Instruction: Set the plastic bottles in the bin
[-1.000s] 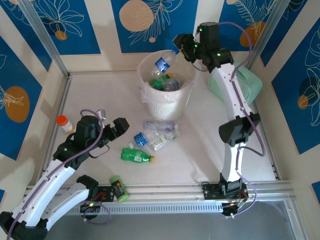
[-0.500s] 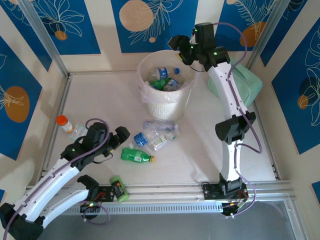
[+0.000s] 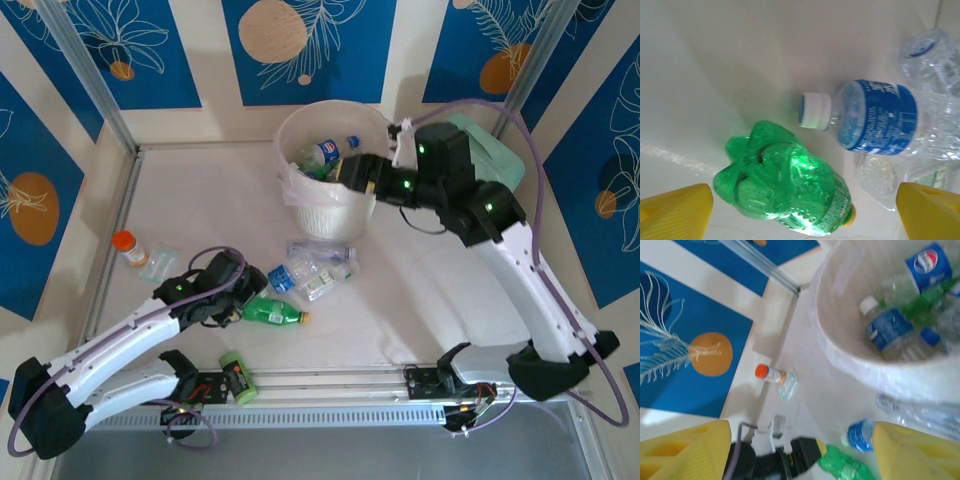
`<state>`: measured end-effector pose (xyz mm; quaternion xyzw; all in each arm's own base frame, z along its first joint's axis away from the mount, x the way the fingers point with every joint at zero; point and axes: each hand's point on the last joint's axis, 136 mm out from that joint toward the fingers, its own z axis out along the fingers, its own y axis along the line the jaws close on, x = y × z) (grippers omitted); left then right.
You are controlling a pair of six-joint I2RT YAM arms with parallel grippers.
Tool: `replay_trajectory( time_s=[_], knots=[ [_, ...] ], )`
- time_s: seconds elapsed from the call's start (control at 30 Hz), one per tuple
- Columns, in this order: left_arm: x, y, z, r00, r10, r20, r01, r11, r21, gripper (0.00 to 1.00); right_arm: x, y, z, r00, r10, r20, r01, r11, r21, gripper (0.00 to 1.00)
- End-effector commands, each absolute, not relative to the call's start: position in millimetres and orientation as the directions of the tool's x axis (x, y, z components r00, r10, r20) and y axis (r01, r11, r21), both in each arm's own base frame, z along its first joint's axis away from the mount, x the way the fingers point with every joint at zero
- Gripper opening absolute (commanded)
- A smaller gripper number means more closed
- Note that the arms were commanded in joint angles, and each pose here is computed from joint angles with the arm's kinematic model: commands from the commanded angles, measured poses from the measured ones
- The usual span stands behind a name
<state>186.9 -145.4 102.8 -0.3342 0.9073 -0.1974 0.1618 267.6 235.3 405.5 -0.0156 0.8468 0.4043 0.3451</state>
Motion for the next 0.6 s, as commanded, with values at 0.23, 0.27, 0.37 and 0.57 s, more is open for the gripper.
replay_trajectory(
  time_s=[0.23, 0.27, 0.37, 0.57],
  knots=[
    [181.4, -153.0, 82.9, -0.656, -0.749, -0.098, -0.664, 0.633, -0.398, 0.96, 228.0, 236.9, 337.4, -0.827, 0.156, -0.541, -0.268, 0.737, 0.621, 0.78],
    [182.6, -154.2, 82.0, -0.655, -0.749, -0.099, -0.664, 0.633, -0.398, 0.96, 225.8, 235.7, 333.5, -0.830, 0.157, -0.535, -0.260, 0.739, 0.621, 0.78],
    [185.8, -156.3, 78.7, -0.646, -0.757, -0.099, -0.672, 0.626, -0.395, 0.96, 218.5, 234.1, 323.1, -0.844, 0.151, -0.515, -0.247, 0.742, 0.623, 0.78],
    [186.4, -165.4, 65.0, -0.647, -0.760, -0.066, -0.690, 0.620, -0.374, 0.96, 207.6, 227.7, 308.6, -0.860, 0.151, -0.488, -0.220, 0.752, 0.621, 0.78]
  ],
)
